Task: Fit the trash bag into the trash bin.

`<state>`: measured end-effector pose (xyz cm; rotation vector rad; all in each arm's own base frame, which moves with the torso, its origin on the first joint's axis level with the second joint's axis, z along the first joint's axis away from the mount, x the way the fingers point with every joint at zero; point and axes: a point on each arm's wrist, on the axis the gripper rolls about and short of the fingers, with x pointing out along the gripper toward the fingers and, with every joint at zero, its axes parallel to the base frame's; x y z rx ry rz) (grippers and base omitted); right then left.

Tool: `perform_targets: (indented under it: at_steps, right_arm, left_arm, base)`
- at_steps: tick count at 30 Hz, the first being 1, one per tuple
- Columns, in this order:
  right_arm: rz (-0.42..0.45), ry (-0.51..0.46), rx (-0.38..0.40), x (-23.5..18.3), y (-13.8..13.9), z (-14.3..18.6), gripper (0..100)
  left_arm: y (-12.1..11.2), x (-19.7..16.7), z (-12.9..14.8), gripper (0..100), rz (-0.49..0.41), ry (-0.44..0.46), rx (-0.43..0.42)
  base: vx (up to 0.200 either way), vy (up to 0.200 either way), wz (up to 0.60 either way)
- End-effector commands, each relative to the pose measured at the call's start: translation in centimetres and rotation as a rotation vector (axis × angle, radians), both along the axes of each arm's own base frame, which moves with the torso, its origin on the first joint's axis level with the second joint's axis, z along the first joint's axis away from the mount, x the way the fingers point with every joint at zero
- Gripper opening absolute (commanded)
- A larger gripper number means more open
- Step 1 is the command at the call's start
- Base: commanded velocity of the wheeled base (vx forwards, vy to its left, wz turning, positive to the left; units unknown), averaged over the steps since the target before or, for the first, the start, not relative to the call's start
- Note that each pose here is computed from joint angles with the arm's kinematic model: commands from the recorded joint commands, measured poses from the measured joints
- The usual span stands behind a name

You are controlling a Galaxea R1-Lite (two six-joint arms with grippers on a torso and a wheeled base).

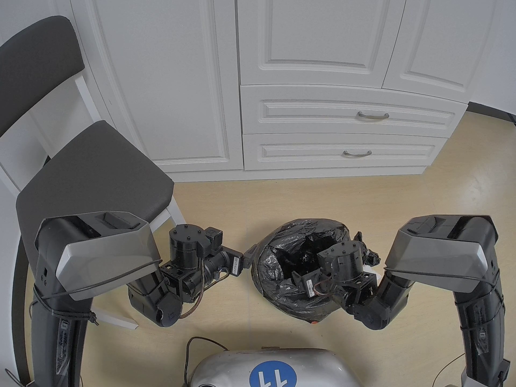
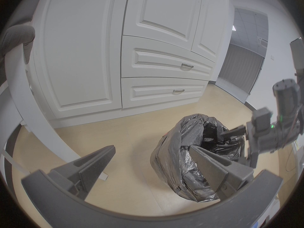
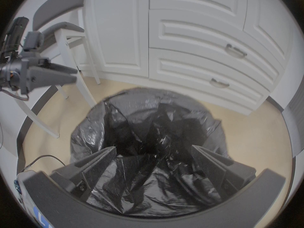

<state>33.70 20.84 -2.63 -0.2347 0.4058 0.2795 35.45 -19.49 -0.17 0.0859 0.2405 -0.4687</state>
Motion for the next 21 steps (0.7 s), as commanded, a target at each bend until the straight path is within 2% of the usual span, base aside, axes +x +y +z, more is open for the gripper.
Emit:
perform_targets:
  at_steps: [1, 8, 11, 16, 21]
  right_arm:
    - [-0.029, 0.103, -0.002, 0.5, 0.2, -1.9, 100]
    - [0.003, 0.241, -0.047, -0.9, -0.9, -0.4, 100]
    - [0.002, 0.227, -0.027, -0.5, -0.6, -0.6, 100]
    - [-0.063, 0.173, 0.127, 1.5, 1.3, -0.9, 100]
    - [-0.115, 0.153, 0.125, 2.7, 2.1, -2.4, 100]
  left_arm:
    - [0.0, 0.0, -0.1, 100, 0.001, 0.001, 0.001]
    - [0.0, 0.0, -0.1, 100, 0.003, 0.001, 0.001]
    - [0.0, 0.1, -0.1, 100, 0.003, 0.0, 0.0]
    - [0.0, 0.1, 0.0, 100, 0.003, -0.001, -0.002]
    - [0.0, 0.1, 0.0, 100, 0.003, -0.004, -0.003]
  base:
    - [0.0, 0.0, 0.0]
    - [0.0, 0.0, 0.0]
    - [0.0, 0.0, 0.0]
    - [0.0, 0.0, 0.0]
    - [0.0, 0.0, 0.0]
